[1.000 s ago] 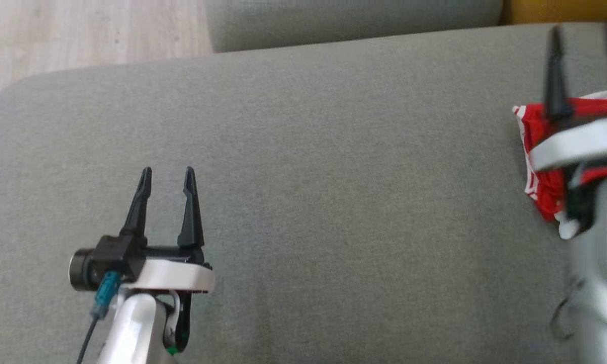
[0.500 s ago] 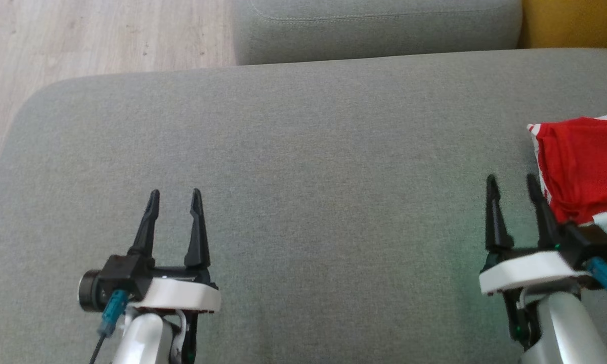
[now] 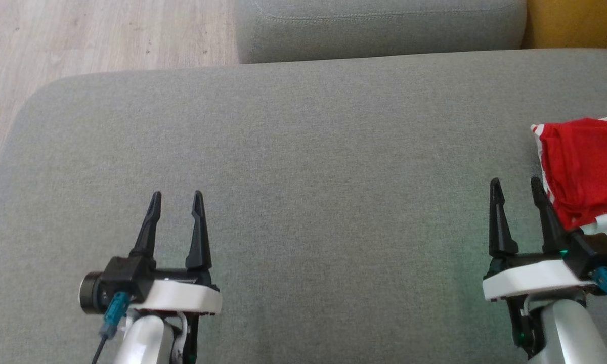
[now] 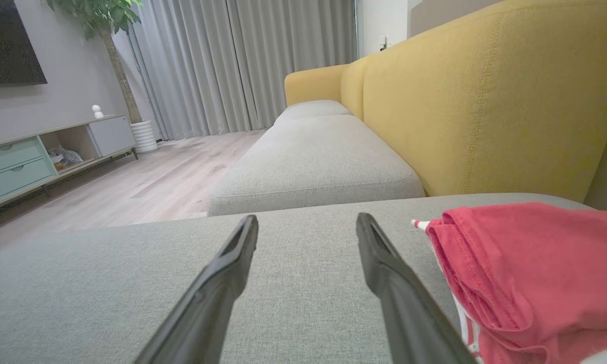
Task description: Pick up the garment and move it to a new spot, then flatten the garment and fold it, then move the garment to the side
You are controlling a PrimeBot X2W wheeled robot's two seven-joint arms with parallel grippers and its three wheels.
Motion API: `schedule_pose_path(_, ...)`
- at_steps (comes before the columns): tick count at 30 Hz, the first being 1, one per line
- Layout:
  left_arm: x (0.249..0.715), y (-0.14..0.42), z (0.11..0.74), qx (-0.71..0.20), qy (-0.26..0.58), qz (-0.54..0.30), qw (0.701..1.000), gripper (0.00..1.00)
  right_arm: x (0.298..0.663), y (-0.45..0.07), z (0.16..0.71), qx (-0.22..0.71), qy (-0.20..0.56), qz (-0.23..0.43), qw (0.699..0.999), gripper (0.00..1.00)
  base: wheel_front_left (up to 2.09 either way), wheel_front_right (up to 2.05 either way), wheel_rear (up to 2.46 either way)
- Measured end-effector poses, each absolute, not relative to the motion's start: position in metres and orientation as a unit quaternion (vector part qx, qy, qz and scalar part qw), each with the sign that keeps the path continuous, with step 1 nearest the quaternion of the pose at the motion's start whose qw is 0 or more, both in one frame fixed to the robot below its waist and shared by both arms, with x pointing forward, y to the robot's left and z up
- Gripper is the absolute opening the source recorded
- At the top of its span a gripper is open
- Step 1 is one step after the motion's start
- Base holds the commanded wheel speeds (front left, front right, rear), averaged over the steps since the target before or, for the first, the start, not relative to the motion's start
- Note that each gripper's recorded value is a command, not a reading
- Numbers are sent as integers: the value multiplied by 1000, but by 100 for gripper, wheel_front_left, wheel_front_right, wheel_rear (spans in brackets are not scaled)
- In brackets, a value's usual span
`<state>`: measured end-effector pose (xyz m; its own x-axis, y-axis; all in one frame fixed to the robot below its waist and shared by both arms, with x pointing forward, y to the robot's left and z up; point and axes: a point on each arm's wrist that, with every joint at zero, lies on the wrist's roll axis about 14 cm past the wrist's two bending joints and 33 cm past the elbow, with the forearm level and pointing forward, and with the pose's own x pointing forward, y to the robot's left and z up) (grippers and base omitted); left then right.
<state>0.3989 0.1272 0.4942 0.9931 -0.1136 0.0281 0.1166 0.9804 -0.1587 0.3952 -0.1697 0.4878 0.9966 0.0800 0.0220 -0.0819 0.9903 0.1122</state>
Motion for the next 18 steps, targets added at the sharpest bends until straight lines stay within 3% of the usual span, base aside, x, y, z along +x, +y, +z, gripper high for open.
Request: schedule_pose_path(18,397,131,485,-87,4,-43,995,100,395,-168,487,56,-7,42,997,100,0,0,0)
